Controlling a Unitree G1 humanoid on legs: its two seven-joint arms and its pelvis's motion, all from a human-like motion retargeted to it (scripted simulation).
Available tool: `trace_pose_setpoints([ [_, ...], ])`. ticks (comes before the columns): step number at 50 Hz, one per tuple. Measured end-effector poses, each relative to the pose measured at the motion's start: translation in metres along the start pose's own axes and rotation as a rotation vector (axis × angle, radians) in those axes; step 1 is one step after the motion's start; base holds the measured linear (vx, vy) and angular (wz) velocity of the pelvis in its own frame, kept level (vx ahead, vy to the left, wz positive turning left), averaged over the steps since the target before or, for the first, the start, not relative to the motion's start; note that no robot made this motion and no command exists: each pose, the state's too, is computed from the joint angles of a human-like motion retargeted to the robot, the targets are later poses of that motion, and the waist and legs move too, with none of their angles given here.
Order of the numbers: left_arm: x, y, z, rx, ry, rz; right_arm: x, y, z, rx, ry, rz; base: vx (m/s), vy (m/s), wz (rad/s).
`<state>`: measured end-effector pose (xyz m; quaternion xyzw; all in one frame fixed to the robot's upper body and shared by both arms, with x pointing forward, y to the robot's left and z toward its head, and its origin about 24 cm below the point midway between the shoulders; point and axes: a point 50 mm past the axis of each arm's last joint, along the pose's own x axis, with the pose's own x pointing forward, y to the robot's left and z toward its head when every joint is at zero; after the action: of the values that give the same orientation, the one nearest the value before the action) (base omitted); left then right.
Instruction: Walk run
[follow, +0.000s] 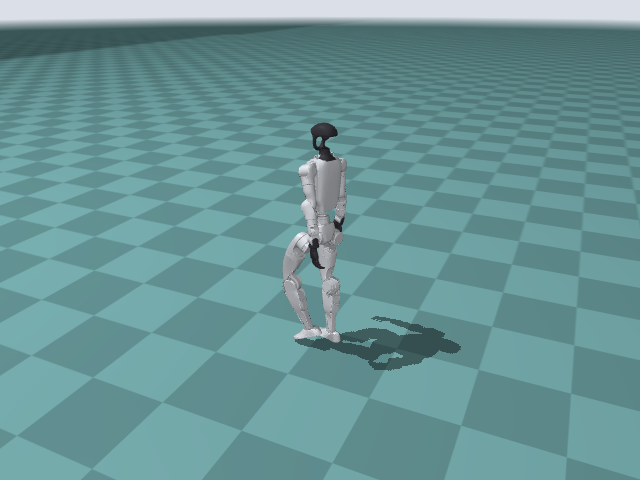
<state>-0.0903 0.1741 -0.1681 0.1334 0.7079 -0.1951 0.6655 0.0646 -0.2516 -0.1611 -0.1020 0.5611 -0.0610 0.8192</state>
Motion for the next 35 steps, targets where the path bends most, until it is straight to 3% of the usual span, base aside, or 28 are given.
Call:
trace_pose_setpoints([
  [9,-0.009,-0.028,-0.038,-0.277,0.167,-0.084,0.002,-0.048,0.045,-0.121,-0.151,-0.159,0.81,-0.09,0.76],
  [18,-0.004,-0.024,-0.018,-0.362,0.081,-0.045,0.0,-0.003,-0.001,-0.121,0.03,0.129,1.06,-0.25,-0.24],
  [27,-0.002,0.064,0.118,-0.095,-0.332,0.119,-0.034,0.038,-0.095,0.088,0.321,0.193,0.82,0.23,2.08],
  [35,-0.063,0.124,0.241,0.314,-0.772,0.254,-0.082,0.097,-0.157,0.326,0.567,0.307,0.68,-0.11,2.18],
])
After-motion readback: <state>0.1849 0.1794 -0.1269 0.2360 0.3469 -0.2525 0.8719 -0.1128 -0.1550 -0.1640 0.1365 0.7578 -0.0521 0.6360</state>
